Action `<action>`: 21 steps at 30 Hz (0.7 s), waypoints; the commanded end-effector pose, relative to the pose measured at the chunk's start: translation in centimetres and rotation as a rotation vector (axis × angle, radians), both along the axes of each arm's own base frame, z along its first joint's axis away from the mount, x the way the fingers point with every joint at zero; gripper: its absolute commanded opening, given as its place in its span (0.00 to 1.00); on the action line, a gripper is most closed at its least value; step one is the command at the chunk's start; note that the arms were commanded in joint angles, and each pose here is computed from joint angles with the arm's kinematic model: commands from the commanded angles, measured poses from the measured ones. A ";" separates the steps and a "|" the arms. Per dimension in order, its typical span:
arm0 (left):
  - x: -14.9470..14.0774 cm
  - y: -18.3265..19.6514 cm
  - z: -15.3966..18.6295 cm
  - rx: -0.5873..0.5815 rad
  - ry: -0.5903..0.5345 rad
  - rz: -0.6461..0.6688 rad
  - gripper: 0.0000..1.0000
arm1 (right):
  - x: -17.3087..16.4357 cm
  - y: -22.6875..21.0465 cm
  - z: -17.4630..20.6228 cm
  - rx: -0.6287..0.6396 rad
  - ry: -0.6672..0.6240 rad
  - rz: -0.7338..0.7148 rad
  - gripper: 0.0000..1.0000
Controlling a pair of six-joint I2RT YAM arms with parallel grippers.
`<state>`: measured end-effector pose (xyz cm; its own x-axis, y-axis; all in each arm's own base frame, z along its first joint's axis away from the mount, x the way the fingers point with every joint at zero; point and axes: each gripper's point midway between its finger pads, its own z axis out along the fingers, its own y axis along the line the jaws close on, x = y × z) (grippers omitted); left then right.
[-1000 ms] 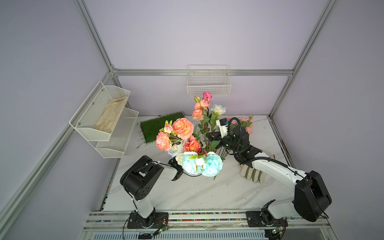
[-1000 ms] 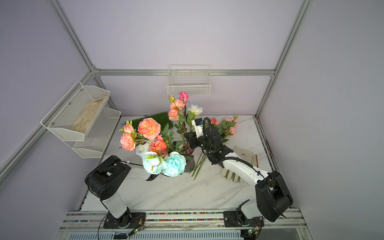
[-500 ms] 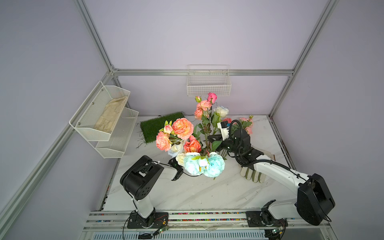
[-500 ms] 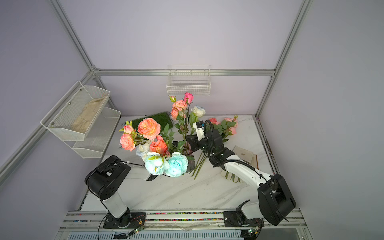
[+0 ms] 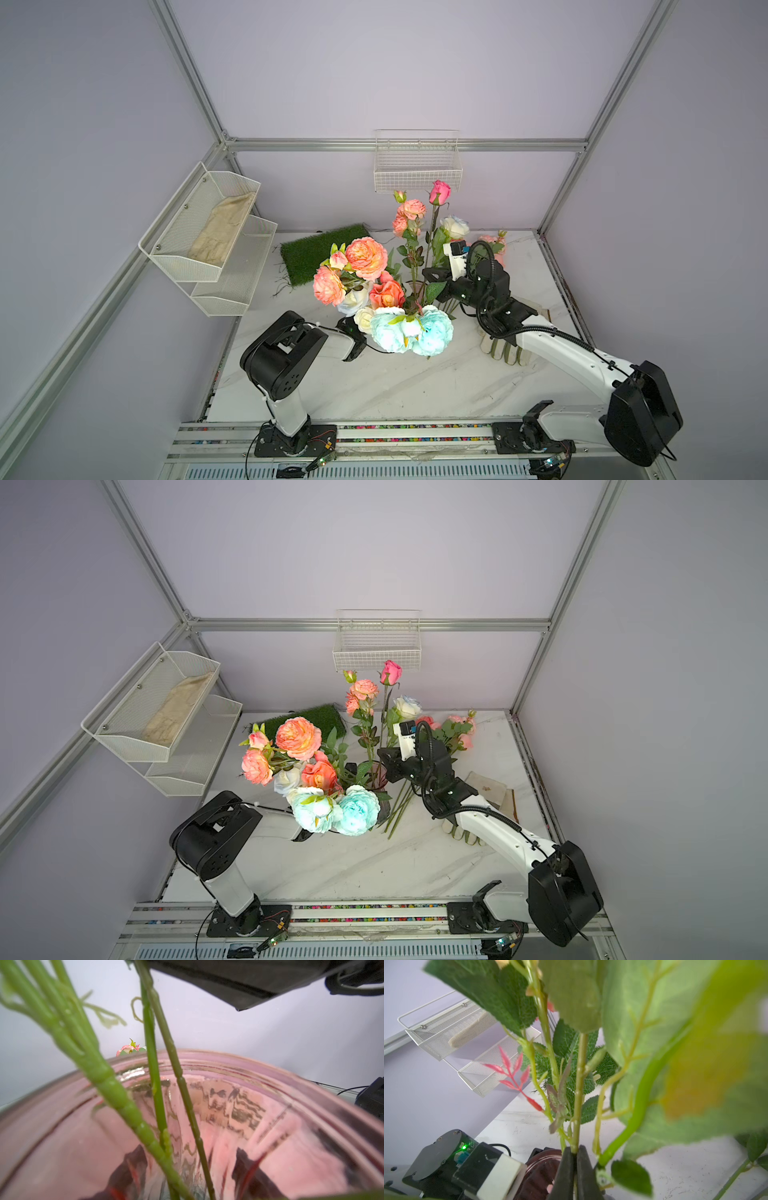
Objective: Pick out pink flowers from the vase
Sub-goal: Pick up the flower from the vase.
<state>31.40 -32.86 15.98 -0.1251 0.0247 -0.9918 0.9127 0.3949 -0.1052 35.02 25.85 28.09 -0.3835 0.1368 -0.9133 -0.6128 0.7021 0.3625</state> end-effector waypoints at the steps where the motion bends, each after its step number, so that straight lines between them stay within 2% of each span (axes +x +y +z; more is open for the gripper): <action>1: -1.8 0.6 -7.0 0.136 0.279 -0.008 0.00 | -0.3 0.0 2.5 0.029 -0.049 0.015 0.04; 8: -1.8 0.7 -7.3 0.139 0.282 -0.008 0.00 | -1.5 0.3 9.7 0.126 -0.180 0.067 0.04; 13: -1.7 0.6 -7.3 0.138 0.283 -0.010 0.00 | -2.3 -1.8 15.3 0.151 -0.289 -0.010 0.03; 15: -1.6 0.6 -7.3 0.141 0.282 -0.007 0.00 | -1.8 -4.3 16.8 0.128 -0.324 -0.153 0.03; 16: -1.6 0.6 -7.4 0.142 0.282 -0.004 0.00 | -1.3 -6.4 17.4 0.117 -0.324 -0.277 0.03; 17: -1.6 0.7 -7.3 0.141 0.280 -0.002 0.00 | -0.5 -9.6 17.6 0.101 -0.315 -0.461 0.03; 20: -1.6 0.7 -7.3 0.142 0.280 -0.004 0.00 | -0.3 -17.1 16.4 0.058 -0.271 -0.845 0.03; 21: -1.7 0.7 -7.3 0.142 0.281 -0.004 0.00 | -0.2 -18.5 15.7 0.045 -0.254 -0.900 0.03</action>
<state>31.40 -32.86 15.96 -0.1250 0.0251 -0.9918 0.9127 0.3949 -0.1051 33.67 14.81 47.07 0.0720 0.3696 -0.9264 -0.3277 0.8860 0.3280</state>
